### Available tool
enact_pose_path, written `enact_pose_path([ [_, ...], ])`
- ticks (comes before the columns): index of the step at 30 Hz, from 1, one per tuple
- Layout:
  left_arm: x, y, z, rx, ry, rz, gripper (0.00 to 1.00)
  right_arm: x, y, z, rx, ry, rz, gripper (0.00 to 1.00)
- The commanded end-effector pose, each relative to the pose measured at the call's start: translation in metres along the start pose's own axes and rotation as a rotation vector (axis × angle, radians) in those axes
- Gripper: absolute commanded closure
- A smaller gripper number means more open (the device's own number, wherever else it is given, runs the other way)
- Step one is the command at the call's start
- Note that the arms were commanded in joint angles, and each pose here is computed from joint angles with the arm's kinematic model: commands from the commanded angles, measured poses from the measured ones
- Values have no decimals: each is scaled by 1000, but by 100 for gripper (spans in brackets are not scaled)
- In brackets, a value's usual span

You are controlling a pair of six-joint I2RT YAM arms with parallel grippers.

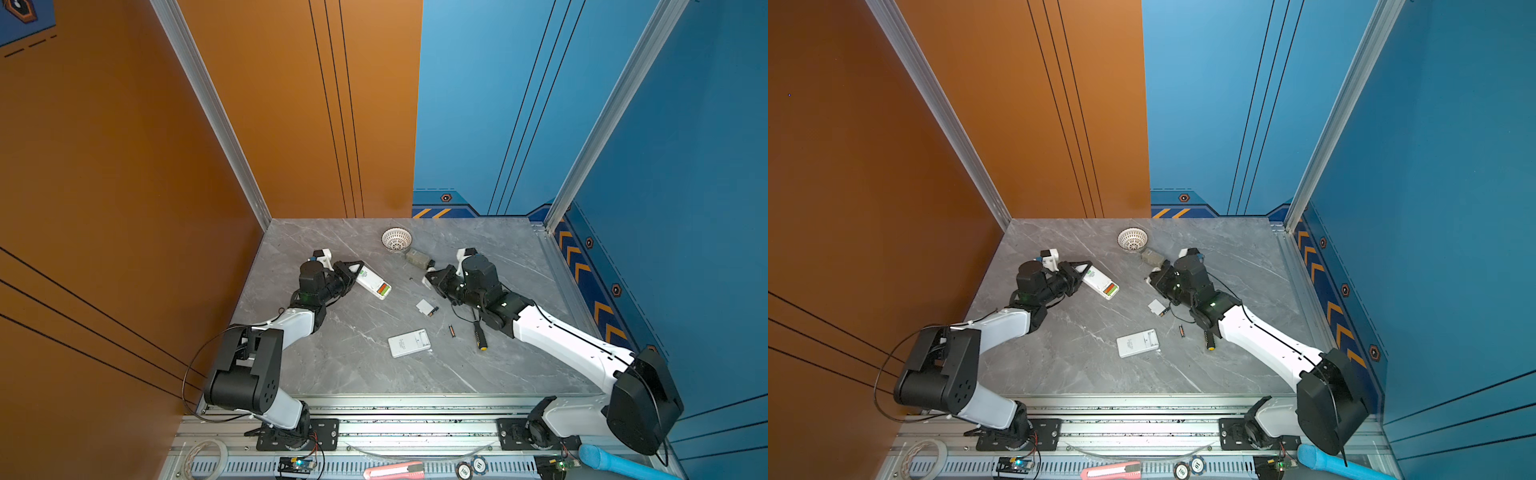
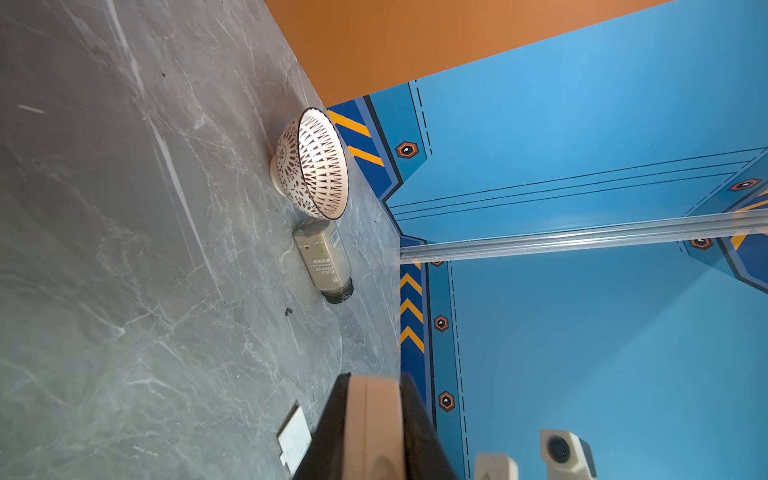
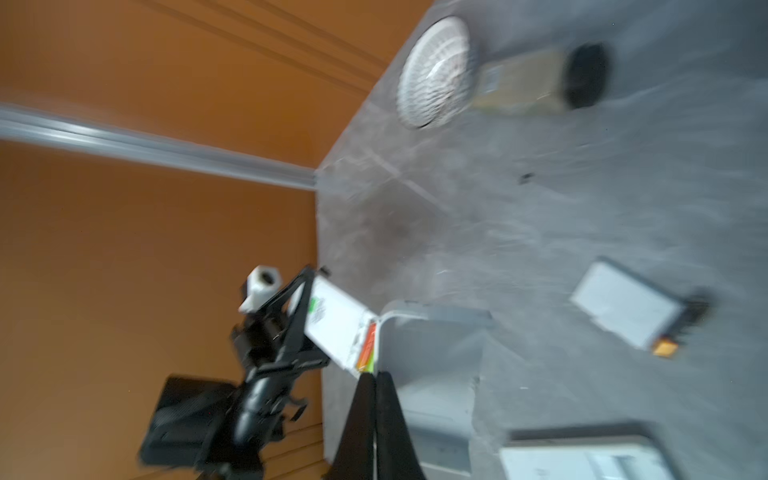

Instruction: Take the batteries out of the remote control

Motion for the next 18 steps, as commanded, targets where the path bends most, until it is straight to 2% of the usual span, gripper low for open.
enact_pose_path([
  [1,5,0,-7,59,-14,-16,100,-31,-85,47,-103,-190,-388,100],
  [5,14,12,-20,60,0,-9,100,-46,-136,87,-144,-238,-573,100],
  [9,21,23,-36,46,-5,14,100,-53,-184,113,-135,-223,-717,100],
  [16,25,39,-58,38,-4,66,100,-45,-232,126,-197,-124,-857,100],
  [17,24,45,-61,32,-8,79,99,-40,-237,125,-202,-99,-860,100],
  [18,22,51,-64,23,-15,93,93,-38,-240,125,-207,-87,-872,99],
])
Point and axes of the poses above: each gripper's point midway between its finger pads, its own x axis out along the fingers, its own y axis along the line the jaws close on, z = x × y, the point moved 1 cm from there along -x, back along the fingers, and after that the axes turned 14 degrees about x, right-handed, at the moved point
